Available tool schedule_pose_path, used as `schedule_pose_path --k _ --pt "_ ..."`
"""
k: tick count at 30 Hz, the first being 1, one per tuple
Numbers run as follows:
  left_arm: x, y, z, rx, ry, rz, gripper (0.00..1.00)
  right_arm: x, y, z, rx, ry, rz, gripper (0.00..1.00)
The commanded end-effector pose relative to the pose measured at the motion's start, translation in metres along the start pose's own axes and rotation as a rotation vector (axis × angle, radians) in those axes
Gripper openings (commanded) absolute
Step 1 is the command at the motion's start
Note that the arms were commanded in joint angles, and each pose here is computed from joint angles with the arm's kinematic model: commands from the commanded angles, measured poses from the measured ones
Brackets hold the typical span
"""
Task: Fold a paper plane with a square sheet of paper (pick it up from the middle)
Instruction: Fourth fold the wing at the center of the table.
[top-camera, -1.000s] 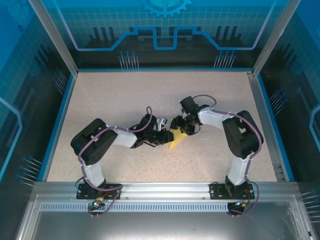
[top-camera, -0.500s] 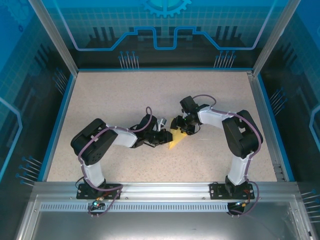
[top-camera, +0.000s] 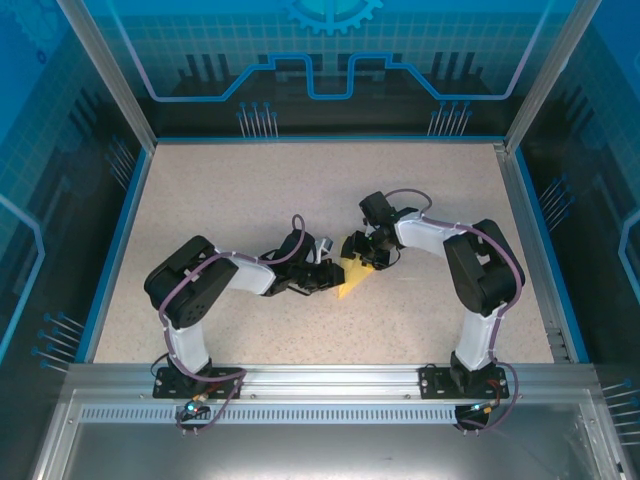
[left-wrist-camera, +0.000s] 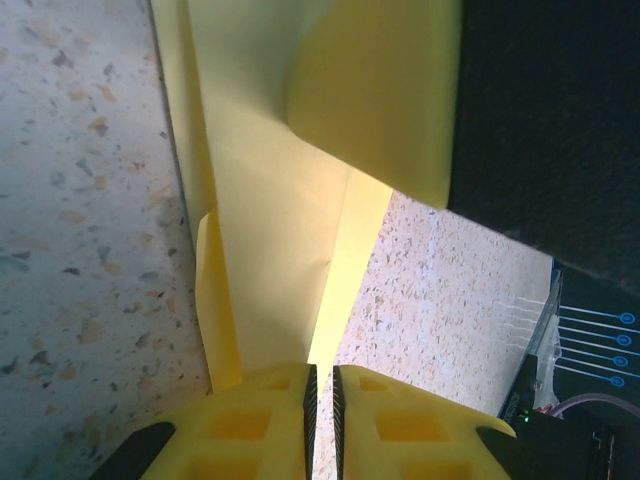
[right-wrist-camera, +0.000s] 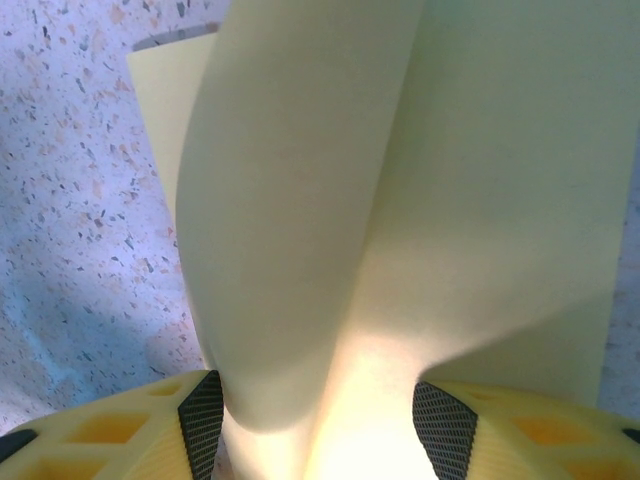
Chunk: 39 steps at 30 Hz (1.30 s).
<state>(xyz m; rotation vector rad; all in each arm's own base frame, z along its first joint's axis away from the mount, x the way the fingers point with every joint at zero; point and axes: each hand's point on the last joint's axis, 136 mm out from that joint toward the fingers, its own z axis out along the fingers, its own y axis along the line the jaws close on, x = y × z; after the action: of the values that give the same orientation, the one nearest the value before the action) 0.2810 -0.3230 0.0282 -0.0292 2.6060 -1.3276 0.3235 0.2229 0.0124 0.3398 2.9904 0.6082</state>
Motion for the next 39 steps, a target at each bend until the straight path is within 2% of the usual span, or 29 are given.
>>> schedule_pose_path --k 1,39 --pt "0.002 0.006 0.005 -0.033 0.014 0.016 0.17 0.035 -0.08 0.036 0.288 0.115 0.058 0.6" --pt "0.007 0.025 0.006 -0.119 0.03 -0.029 0.14 0.033 -0.077 0.036 0.299 0.12 0.044 0.6"
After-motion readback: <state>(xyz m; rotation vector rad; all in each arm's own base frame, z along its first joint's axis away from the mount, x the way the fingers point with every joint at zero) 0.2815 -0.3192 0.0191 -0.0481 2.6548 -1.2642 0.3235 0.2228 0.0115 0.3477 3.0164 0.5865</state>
